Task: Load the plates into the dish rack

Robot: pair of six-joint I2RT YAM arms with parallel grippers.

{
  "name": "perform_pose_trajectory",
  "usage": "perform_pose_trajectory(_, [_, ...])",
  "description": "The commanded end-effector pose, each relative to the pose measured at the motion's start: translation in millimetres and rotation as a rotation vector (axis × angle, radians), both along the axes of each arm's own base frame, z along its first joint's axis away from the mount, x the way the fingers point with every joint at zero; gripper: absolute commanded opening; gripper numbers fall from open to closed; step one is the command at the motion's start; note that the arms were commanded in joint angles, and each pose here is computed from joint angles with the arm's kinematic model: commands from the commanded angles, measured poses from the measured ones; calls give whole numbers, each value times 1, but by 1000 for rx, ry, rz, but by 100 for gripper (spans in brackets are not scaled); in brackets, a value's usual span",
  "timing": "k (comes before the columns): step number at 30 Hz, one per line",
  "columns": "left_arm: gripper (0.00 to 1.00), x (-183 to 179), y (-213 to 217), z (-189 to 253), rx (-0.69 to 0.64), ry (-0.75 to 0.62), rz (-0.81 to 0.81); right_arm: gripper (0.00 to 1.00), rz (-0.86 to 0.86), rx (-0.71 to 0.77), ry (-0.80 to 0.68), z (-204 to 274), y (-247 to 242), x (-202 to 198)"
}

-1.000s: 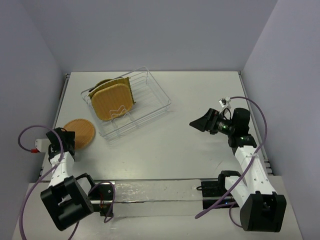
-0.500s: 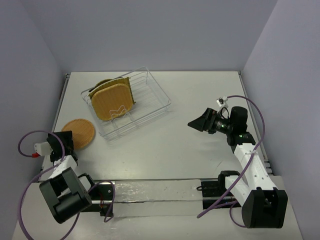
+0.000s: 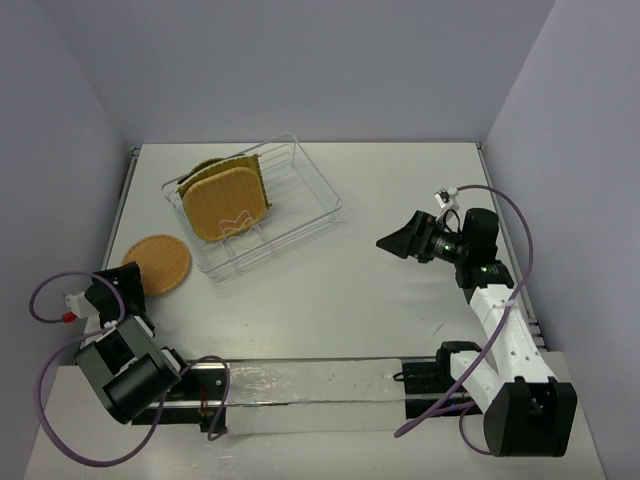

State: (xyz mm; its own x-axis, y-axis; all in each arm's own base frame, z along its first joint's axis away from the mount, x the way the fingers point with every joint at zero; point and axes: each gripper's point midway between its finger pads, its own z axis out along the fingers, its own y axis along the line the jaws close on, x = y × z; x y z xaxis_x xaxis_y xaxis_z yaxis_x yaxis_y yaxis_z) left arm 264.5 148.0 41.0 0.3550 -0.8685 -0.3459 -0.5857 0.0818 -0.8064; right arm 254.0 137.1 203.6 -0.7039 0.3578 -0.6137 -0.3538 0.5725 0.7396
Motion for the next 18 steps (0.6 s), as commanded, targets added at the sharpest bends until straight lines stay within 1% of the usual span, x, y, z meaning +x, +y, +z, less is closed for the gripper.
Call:
perform_pose_trajectory(1, [90,-3,-23,-21,-68,31,-116,97,24,-7,-64,22,3,4])
perform_pose_trajectory(4, [87,0,-26,-20,-66,19,-160,96,25,-7,-70,25,3,3])
perform_pose_trajectory(6, [82,0,-26,-20,-63,20,-169,96,21,-10,-78,26,3,3])
perform_pose_trajectory(9, [65,2,-27,-21,-63,24,-182,96,18,-13,-83,28,2,3])
perform_pose_trajectory(14, [33,3,-26,-20,-61,24,-190,96,10,-20,-94,30,1,2])
perform_pose_trajectory(16, [28,3,-27,-21,-62,26,-192,96,7,-22,-102,31,1,1])
perform_pose_trajectory(17, [21,3,-27,-21,-61,25,-195,96,7,-23,-106,32,1,0])
perform_pose_trajectory(18, [19,3,-27,-21,-61,26,-198,96,7,-23,-105,31,1,-1])
